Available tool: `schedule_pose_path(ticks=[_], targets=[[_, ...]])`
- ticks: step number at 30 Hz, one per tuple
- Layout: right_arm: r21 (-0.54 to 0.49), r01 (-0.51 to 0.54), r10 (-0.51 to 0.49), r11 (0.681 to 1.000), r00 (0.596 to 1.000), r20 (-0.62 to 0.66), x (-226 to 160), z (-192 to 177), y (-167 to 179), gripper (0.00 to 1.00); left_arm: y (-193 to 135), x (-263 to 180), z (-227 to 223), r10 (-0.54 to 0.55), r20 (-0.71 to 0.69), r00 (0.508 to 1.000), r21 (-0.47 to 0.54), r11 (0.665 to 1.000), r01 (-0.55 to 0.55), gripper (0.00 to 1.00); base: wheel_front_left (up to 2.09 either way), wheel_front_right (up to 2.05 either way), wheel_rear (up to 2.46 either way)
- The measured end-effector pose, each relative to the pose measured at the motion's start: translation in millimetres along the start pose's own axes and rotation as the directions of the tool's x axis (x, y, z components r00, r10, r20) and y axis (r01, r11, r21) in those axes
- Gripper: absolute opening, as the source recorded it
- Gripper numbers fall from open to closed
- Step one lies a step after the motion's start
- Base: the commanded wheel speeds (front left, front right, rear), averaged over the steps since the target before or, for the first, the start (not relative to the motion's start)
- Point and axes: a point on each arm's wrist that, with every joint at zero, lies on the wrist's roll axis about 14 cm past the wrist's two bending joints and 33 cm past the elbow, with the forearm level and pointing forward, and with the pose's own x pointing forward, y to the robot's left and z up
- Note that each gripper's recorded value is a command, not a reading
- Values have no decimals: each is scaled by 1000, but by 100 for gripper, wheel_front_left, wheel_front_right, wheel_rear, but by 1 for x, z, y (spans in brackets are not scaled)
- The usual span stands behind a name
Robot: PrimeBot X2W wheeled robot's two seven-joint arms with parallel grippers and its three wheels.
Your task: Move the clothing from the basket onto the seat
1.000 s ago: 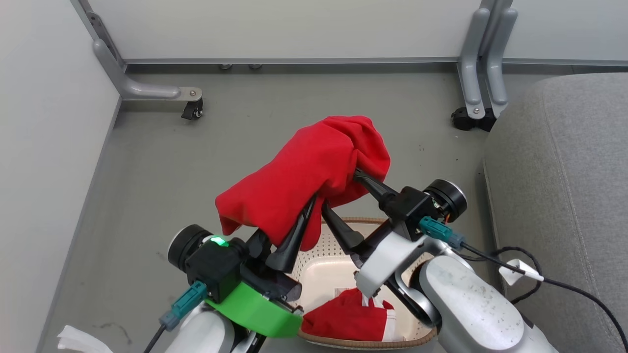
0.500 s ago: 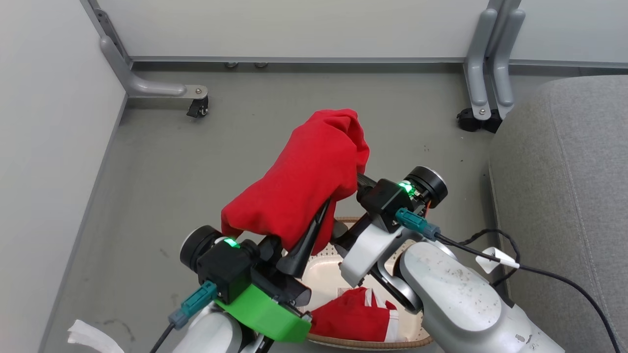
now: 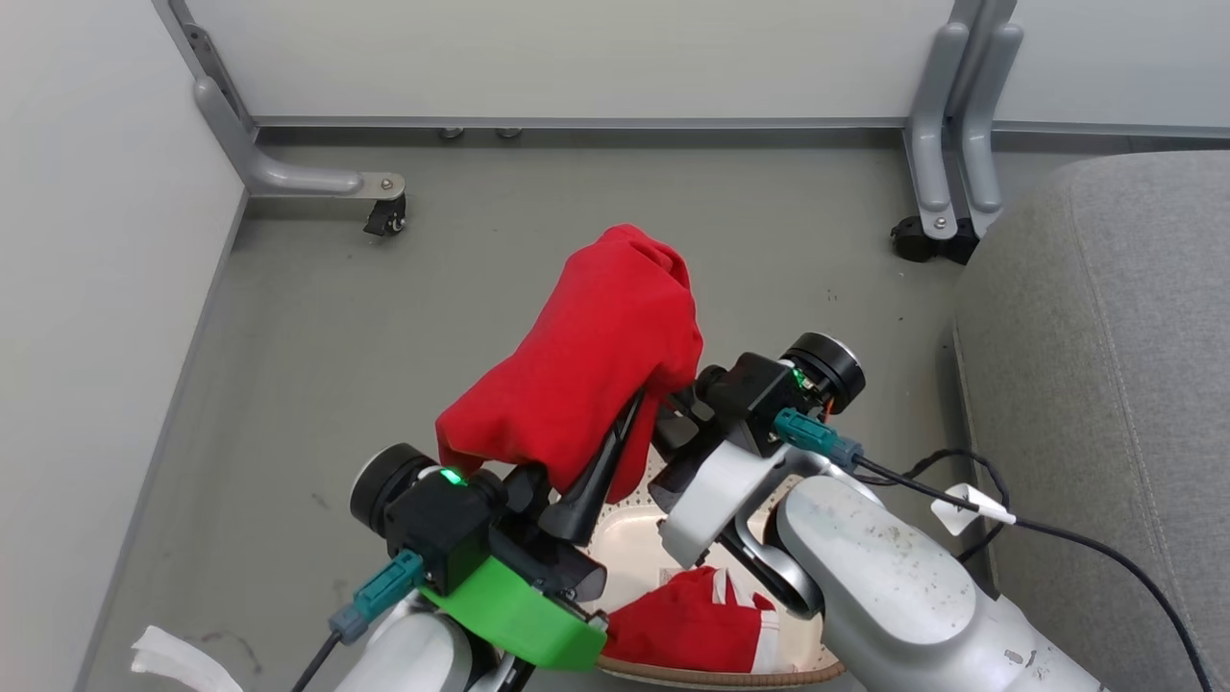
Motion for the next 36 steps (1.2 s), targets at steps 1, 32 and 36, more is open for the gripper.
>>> schedule_pose_path(ticks=[1, 32, 36], targets=[[3, 2, -2, 1000, 1000, 3, 0, 1, 0, 0, 0, 0, 0, 0, 0, 1000, 1, 1000, 0, 0, 0, 0, 0], [45, 124, -126, 991, 991, 39, -8, 11, -42, 0, 6, -5, -15, 28, -75, 997, 17, 999, -27, 100, 0, 0, 0], [47, 158, -160, 986, 986, 43, -12, 12, -53, 0, 6, -5, -21, 20, -96, 995, 18, 1000, -19, 100, 0, 0, 0]])
